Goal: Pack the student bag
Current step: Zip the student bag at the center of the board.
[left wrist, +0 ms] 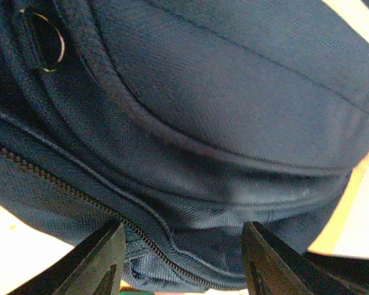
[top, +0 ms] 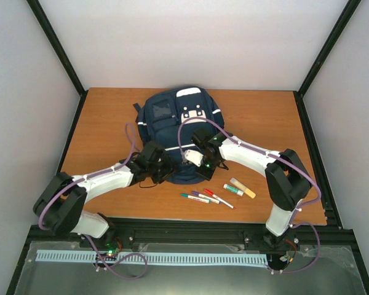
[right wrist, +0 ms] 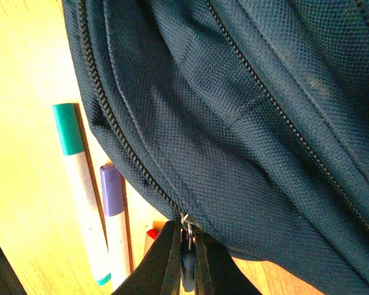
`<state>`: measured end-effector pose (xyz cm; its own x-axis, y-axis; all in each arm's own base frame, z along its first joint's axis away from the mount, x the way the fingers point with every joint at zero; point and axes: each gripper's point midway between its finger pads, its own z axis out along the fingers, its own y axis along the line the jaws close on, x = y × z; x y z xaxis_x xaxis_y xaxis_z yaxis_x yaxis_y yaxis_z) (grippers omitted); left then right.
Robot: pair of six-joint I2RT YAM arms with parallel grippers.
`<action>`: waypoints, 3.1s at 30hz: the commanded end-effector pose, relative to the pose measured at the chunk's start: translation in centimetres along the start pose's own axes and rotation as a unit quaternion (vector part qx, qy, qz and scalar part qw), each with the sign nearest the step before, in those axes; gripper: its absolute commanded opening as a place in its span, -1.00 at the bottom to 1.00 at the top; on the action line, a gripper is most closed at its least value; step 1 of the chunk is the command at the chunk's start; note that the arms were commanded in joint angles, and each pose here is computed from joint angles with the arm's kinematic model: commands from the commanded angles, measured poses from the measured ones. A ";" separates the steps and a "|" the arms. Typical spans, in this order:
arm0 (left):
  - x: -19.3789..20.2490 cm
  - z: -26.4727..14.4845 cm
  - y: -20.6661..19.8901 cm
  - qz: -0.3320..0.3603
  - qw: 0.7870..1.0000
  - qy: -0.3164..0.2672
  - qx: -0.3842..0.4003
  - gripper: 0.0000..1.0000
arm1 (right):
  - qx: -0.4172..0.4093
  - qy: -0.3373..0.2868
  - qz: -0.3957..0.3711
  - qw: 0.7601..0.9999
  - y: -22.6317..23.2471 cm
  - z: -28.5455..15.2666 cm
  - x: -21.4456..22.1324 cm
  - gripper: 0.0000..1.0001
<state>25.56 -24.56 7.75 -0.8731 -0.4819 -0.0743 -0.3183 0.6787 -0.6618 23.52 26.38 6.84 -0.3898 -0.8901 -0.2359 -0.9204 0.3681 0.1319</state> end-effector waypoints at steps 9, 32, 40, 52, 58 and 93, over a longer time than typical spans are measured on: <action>-0.1 1.1 -2.8 -0.001 1.000 -0.004 0.025 -0.86 | -0.035 0.005 -0.008 0.999 2.1 0.2 0.8 -0.94; -1.2 -3.5 0.9 0.030 0.996 -0.080 -0.023 -0.98 | 0.051 0.032 0.097 0.993 -8.3 -1.6 8.3 -0.94; -1.6 -4.7 2.8 0.024 0.995 -0.092 -0.036 -0.98 | 0.078 0.039 0.106 0.990 -10.9 -1.7 9.6 -0.94; -7.8 -8.3 5.6 0.024 0.984 -0.158 -0.080 -0.98 | 0.034 -0.011 0.117 0.992 -10.9 -1.2 6.7 -0.95; -10.7 -8.6 4.6 0.042 0.982 -0.161 -0.089 -0.98 | 0.030 -0.024 0.093 0.995 -9.5 -1.2 4.0 -0.94; 0.8 1.2 -6.2 0.054 0.997 0.022 0.055 -0.32 | 0.000 -0.040 0.052 0.998 -4.0 -0.9 0.8 -0.94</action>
<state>25.90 -27.66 8.75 -0.9200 -0.3817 -0.0885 -0.2259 0.7013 -0.6761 27.56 23.53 5.81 -0.5031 -0.8206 -0.2710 -0.8642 0.4766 0.1614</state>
